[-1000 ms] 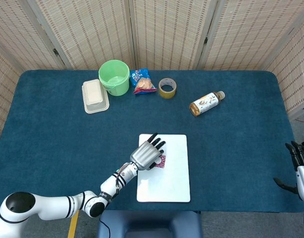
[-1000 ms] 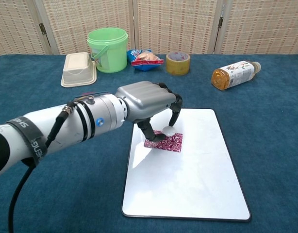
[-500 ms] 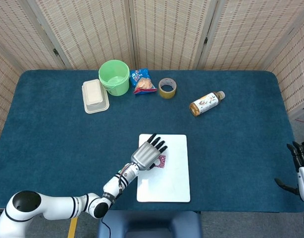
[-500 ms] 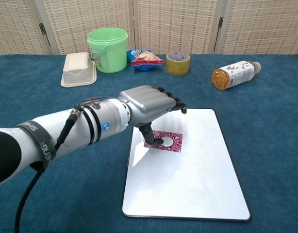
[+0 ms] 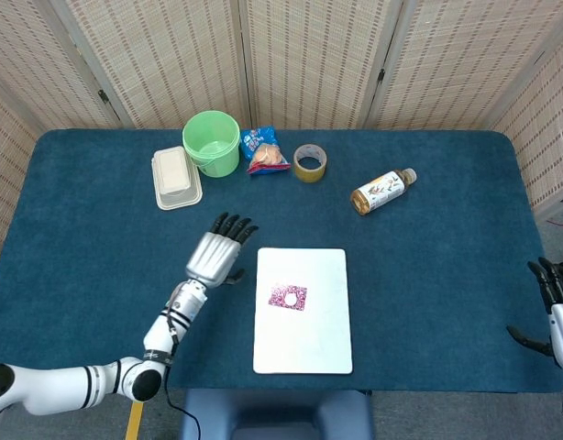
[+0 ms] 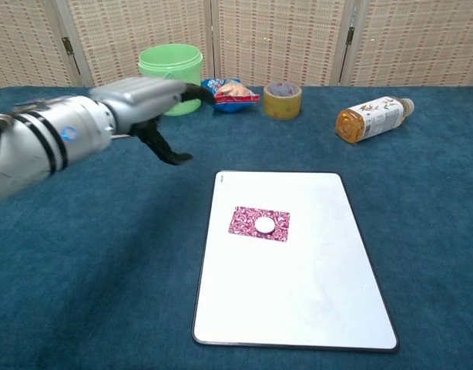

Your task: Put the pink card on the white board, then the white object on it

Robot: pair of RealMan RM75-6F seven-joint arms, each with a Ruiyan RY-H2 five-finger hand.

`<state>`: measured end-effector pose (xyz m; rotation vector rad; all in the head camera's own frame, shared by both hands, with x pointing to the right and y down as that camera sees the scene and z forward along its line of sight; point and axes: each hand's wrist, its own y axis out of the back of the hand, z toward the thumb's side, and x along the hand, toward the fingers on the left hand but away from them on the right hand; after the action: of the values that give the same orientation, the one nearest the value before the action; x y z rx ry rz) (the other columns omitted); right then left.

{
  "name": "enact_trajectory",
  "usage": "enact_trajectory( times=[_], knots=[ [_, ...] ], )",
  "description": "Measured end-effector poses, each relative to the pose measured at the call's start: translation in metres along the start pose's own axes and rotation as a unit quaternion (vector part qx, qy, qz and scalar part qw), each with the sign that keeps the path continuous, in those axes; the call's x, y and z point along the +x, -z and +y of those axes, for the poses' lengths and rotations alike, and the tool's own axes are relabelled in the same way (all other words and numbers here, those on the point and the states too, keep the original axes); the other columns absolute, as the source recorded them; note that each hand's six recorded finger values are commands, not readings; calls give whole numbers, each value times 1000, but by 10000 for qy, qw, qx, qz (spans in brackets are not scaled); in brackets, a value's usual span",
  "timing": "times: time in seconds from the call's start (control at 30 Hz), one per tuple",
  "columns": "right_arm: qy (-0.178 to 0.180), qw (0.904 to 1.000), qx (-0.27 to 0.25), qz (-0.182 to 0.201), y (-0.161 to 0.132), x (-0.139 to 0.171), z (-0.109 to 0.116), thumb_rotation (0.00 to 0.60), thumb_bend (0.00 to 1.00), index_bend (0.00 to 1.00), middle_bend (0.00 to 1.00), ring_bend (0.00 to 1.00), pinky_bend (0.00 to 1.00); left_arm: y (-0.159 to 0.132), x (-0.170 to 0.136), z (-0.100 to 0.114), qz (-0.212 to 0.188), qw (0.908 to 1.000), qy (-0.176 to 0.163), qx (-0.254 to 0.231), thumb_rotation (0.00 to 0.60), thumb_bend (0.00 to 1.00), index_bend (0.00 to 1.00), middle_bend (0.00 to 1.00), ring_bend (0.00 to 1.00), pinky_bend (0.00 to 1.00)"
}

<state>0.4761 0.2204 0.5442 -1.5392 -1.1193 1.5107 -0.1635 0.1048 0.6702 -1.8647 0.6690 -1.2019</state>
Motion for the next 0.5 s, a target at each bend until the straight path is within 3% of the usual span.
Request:
enact_trajectory(
  times=[0.2, 0.5],
  knots=[
    [-73, 9998, -179, 105, -2, -6, 0, 600, 153, 76, 78, 62, 29, 64, -38, 25, 669, 9965, -471, -139, 600, 357, 179, 113, 97, 0],
    [-286, 9968, -694, 283, -3, -13, -1, 600, 153, 76, 89, 78, 36, 148, -119, 44, 1595, 9822, -985, -106, 600, 358, 199, 123, 97, 0]
  ],
)
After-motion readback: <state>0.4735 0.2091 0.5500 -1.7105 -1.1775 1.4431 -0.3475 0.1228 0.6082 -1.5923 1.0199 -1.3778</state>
